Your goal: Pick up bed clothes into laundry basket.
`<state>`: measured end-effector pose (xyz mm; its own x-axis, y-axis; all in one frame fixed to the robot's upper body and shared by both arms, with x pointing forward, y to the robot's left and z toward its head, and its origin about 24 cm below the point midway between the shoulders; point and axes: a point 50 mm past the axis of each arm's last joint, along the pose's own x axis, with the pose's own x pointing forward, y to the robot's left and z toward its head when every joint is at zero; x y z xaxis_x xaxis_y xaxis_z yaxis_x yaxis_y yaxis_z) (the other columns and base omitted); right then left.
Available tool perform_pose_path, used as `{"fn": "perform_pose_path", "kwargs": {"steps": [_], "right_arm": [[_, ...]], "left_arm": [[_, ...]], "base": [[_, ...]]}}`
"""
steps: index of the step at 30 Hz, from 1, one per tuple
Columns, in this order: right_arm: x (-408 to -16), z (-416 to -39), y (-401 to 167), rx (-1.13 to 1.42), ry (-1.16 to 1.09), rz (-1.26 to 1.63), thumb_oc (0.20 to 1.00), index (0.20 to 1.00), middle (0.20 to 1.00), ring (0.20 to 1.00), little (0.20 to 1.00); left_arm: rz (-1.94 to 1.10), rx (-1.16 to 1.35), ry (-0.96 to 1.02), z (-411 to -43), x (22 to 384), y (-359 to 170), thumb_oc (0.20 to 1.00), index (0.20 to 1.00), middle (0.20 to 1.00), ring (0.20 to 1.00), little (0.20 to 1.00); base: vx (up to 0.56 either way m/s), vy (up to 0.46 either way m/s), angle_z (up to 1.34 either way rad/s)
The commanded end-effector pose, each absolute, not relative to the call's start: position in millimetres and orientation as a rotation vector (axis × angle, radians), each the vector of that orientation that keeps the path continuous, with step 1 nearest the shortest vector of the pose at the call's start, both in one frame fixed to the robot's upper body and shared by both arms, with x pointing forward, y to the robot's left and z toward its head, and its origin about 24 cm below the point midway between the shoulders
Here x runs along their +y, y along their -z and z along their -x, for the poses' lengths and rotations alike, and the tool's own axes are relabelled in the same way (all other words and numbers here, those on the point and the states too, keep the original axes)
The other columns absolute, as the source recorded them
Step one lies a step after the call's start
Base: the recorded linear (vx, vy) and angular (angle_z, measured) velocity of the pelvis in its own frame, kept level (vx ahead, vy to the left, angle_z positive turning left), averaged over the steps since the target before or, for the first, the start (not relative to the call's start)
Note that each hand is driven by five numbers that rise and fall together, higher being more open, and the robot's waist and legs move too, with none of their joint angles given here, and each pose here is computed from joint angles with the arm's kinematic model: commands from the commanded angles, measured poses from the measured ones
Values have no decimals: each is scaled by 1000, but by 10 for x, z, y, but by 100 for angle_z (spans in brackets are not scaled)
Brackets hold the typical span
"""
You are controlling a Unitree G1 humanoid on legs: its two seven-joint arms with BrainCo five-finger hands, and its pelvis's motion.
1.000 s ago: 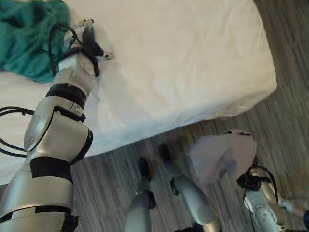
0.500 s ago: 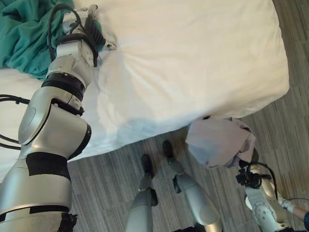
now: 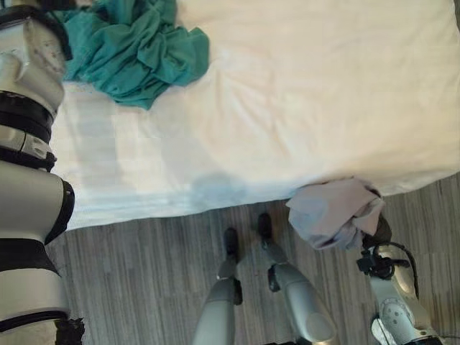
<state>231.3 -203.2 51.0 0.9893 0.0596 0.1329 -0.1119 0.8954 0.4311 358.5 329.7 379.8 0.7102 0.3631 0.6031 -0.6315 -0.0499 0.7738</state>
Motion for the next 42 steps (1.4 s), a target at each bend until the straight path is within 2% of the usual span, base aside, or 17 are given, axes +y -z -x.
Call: {"fn": "perform_pose_path", "kwargs": {"steps": [1, 6, 8, 11, 16, 20, 21, 22, 23, 30, 38, 42], "right_arm": [[-2125, -2271, -680, -211, -127, -449, 200, 200, 200, 200, 200], [-2094, -2308, -736, -223, -151, -450, 200, 200, 200, 200, 200], [-2066, -2322, -726, -210, -155, -458, 200, 200, 200, 200, 200], [-2058, -2324, -714, -205, -151, -463, 200, 200, 200, 200, 200], [-2050, -2295, -691, -191, -164, -455, 200, 200, 200, 200, 200], [-2034, -2303, -653, -171, -172, -439, 200, 200, 200, 200, 200], [-2022, -2295, -646, -168, -183, -439, 200, 200, 200, 200, 200], [-2023, -2294, -646, -167, -183, -439, 200, 200, 200, 200, 200], [-2012, -2290, -656, -172, -190, -439, 200, 200, 200, 200, 200], [-2054, -2298, -679, -187, -170, -430, 200, 200, 200, 200, 200], [-2136, -2312, -711, -216, -113, -410, 200, 200, 200, 200, 200], [-2238, -2319, -709, -237, -28, -396, 200, 200, 200, 200, 200]], "left_arm": [[-1363, -233, -850, -3516, 3361, -3926, 1000, 1000, 1000, 1000, 1000], [-1284, -145, -777, -3562, 3471, -3668, 1000, 1000, 1000, 1000, 1000], [-1039, -86, -660, -3613, 3564, -3325, 1000, 1000, 1000, 1000, 1000], [-884, -53, -601, -3625, 3617, -3124, 1000, 1000, 1000, 1000, 1000], [-851, 1, -382, -3721, 3485, -2758, 1000, 1000, 1000, 1000, 1000], [-887, 51, -375, -3765, 3446, -2564, 1000, 1000, 1000, 1000, 1000], [-899, 49, -389, -3771, 3438, -2524, 799, 799, 799, 799, 799], [-899, 49, -389, -3771, 3439, -2521, 467, 467, 467, 467, 467], [-902, 47, -398, -3774, 3434, -2496, 200, 200, 200, 200, 200], [-796, -7, -415, -3746, 3417, -2291, 200, 200, 200, 200, 200], [-673, -117, -314, -3665, 3176, -1950, 200, 200, 200, 200, 200], [-427, -187, -247, -3379, 2965, -1470, 200, 200, 200, 200, 200]], "base": [[15, -2, 8], [2, 2, 1], [0, 0, 0], [-12, 9, -4], [0, 0, 0], [-11, -2, 2], [0, 0, 0], [0, 0, 0], [0, 0, 0], [-2, 1, -1], [-2, 1, 0], [5, 8, 0]]}}
